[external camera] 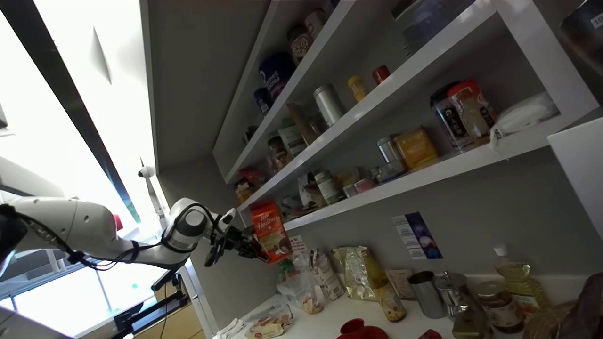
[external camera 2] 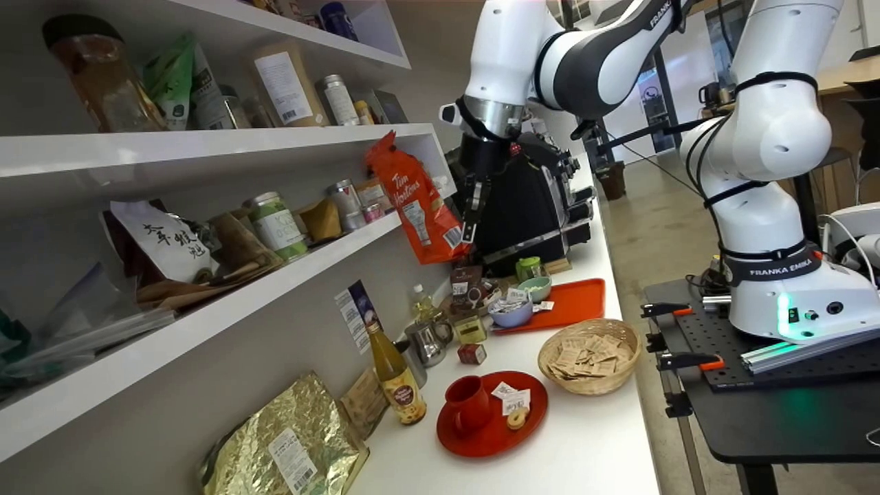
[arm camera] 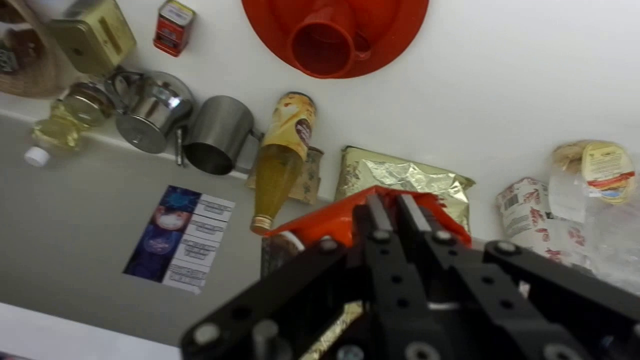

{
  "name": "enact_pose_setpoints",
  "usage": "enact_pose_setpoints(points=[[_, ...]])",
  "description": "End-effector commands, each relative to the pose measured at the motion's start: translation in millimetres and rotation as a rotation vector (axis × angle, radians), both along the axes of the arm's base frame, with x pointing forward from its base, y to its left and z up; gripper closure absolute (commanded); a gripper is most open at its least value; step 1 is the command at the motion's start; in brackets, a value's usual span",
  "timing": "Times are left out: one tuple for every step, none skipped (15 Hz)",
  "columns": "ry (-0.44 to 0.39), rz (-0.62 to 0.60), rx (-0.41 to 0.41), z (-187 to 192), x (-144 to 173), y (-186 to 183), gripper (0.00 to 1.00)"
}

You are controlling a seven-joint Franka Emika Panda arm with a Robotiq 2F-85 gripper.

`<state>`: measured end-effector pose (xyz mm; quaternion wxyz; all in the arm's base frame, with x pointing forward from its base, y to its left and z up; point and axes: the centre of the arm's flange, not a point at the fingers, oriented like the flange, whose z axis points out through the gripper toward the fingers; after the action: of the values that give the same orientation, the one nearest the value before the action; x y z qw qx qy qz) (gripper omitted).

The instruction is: Put the orange bag on the shelf

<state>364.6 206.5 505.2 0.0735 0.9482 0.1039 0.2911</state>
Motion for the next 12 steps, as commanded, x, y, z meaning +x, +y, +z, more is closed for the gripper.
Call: enact_pose_setpoints(points=[[-0.029,-0.144,-0.004,17.4,-9.4,-52.4,0.96],[-0.041,-0.178,0.001,18.8,-5.4,-69.5,0.96],[-0.044,-0.213,0.009,17.0,3.6,-86.6,0.96],[-0.052,-0.252,0.01,14.2,12.0,-105.1,0.96],[-0.054,-0.289,0.012,11.7,20.3,-124.0,0.96],[-0.052,-0.321,0.016,8.5,28.1,-140.6,0.96],[-0.055,-0.355,0.019,6.7,35.3,-159.8,0.96],[-0.058,-0.385,0.026,5.6,43.6,-180.8,0.96],[-0.064,-0.412,0.031,4.2,48.7,-197.3,0.96],[-0.07,-0.433,0.036,5.7,56.1,-216.0,0.96],[-0.082,-0.451,0.037,5.3,60.3,-231.1,0.96],[-0.089,-0.466,0.04,6.7,66.7,-246.8,0.96]])
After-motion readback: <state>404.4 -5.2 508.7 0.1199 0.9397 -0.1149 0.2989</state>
